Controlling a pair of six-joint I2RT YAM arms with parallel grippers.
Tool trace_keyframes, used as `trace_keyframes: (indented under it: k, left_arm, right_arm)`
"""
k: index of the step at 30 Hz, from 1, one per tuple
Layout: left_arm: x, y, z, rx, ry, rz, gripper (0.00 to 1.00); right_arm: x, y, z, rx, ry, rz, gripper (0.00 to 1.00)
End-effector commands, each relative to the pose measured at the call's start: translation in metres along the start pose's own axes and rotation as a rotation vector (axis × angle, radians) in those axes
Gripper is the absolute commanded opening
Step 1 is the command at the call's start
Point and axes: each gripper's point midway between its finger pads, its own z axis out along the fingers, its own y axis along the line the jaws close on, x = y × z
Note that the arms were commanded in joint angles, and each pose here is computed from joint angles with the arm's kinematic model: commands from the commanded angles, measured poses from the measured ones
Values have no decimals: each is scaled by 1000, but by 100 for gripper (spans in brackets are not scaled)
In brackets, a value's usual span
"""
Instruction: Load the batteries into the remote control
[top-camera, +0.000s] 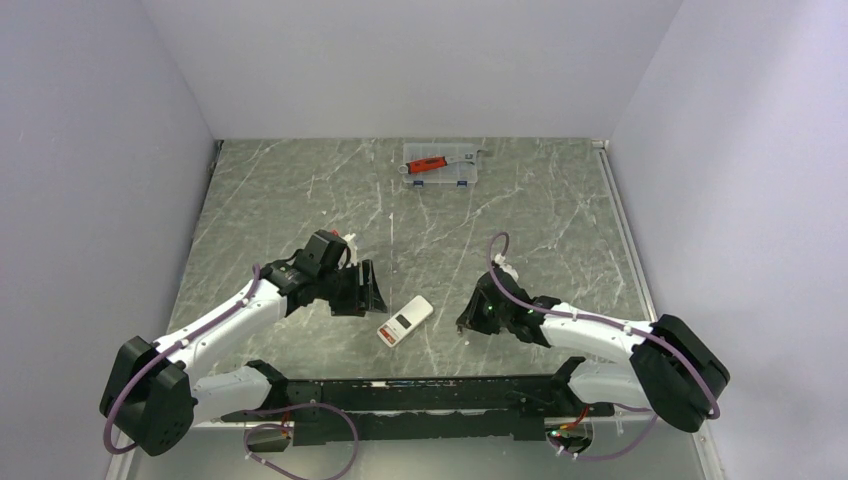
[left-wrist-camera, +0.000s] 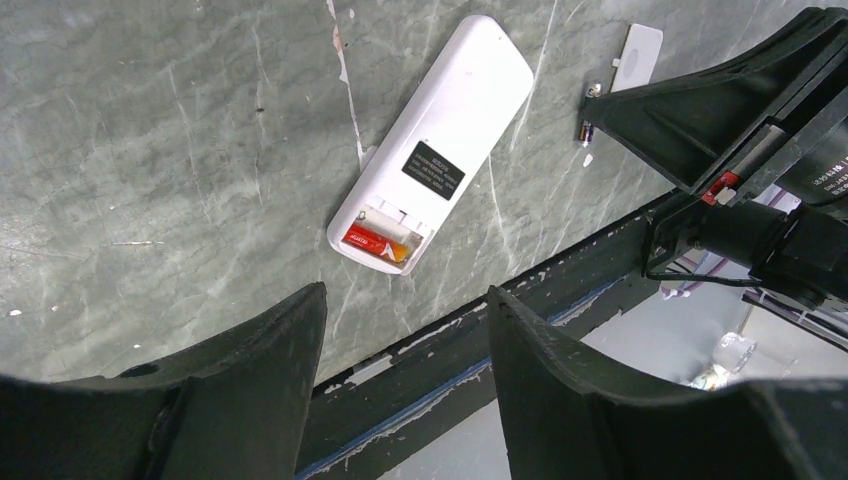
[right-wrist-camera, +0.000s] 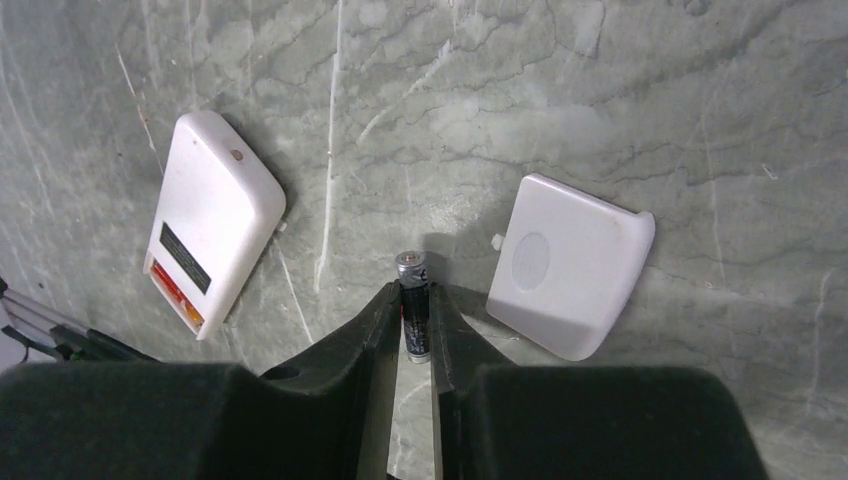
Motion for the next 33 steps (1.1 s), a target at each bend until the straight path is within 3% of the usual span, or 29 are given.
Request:
trace_keyframes:
  k: [1,13,26,33]
  left_arm:
    - [-5,-10,-2,42,-19,18,65]
    - [-5,-10,-6,40,-17,34,65]
    - [-1,-8,-7,39,-13,30,65]
    - [2,-5,-12,25,-18,26,65]
  right_arm:
    - [-3,8,5,-34,-26,62,21]
    - [-10,7,-2,-19,-58,46,29]
    - [-34,39,-16,-38,-29,-371,28]
    - [-37,56,-16,-82,20,-547,15]
